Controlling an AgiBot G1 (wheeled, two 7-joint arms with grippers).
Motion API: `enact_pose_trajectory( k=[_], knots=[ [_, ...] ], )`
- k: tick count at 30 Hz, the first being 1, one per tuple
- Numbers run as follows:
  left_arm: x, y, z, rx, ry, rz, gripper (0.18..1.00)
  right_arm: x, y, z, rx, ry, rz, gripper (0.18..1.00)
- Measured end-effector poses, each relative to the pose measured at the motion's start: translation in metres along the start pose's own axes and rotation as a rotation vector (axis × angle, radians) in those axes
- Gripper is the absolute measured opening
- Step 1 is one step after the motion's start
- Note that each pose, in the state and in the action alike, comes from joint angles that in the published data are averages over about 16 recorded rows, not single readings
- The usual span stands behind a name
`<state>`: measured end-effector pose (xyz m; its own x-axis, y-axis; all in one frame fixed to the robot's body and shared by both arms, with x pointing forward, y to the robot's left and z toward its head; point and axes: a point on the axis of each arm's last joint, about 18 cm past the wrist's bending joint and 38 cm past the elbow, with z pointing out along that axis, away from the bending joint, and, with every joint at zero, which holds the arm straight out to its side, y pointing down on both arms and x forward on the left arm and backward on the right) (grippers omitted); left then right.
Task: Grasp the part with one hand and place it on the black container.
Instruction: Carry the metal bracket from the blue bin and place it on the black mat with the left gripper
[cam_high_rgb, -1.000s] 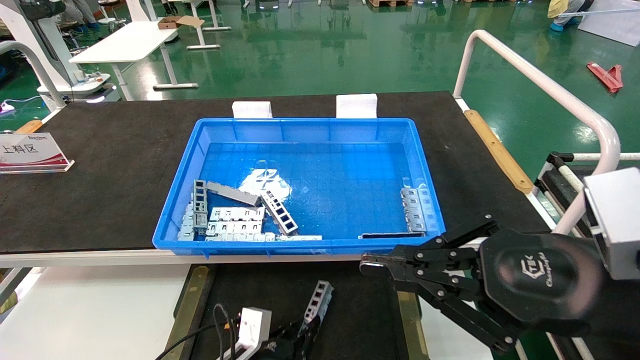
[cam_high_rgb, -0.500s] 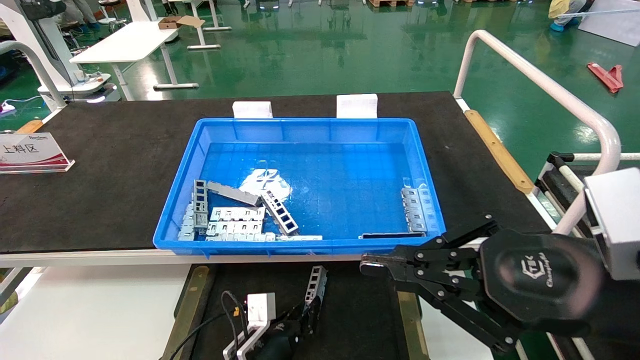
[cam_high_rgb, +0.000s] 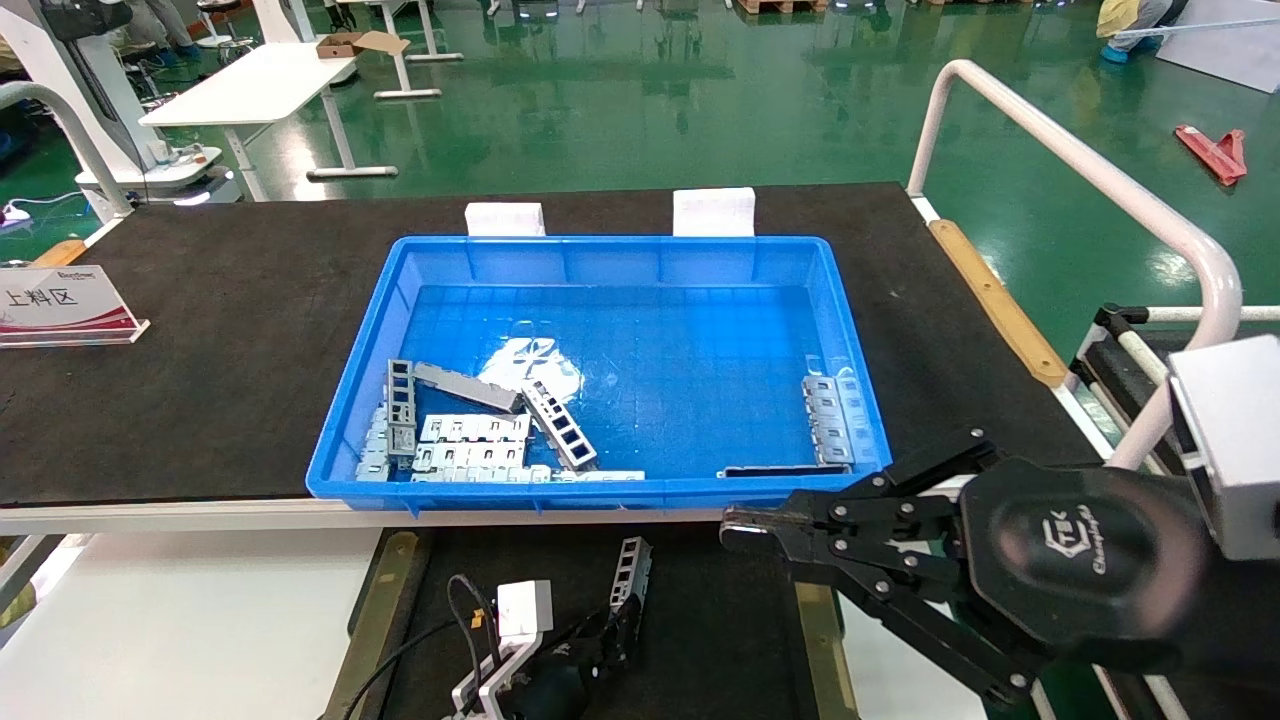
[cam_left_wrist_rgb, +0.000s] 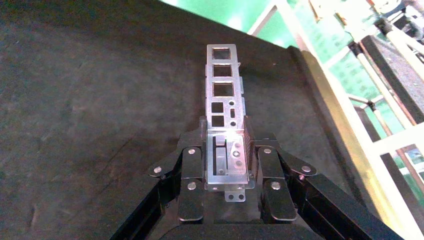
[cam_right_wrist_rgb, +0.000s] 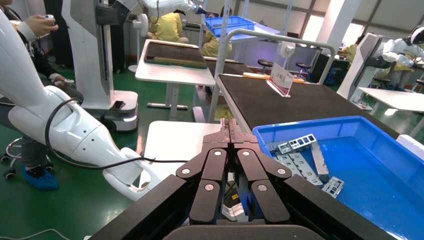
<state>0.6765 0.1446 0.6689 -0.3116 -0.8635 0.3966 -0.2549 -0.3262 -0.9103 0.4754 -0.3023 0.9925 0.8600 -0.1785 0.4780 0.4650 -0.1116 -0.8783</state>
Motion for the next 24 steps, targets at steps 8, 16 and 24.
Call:
enact_pose_trajectory(
  k=[8,16,24],
  knots=[
    [-0.0024,0.0023,0.0036,-0.019,-0.015,-0.036,0.321,0.0000,0.0000,0.0000,0.000,0.000,0.000,0.191],
    [-0.0034,0.0061,0.0056,-0.036,-0.021,-0.067,0.327,0.0000,0.0000,0.0000,0.000,0.000,0.000,0.199],
    [-0.0020,0.0071,0.0072,-0.045,-0.017,-0.086,0.361,0.0000,0.0000,0.0000,0.000,0.000,0.000,0.248]
  ],
)
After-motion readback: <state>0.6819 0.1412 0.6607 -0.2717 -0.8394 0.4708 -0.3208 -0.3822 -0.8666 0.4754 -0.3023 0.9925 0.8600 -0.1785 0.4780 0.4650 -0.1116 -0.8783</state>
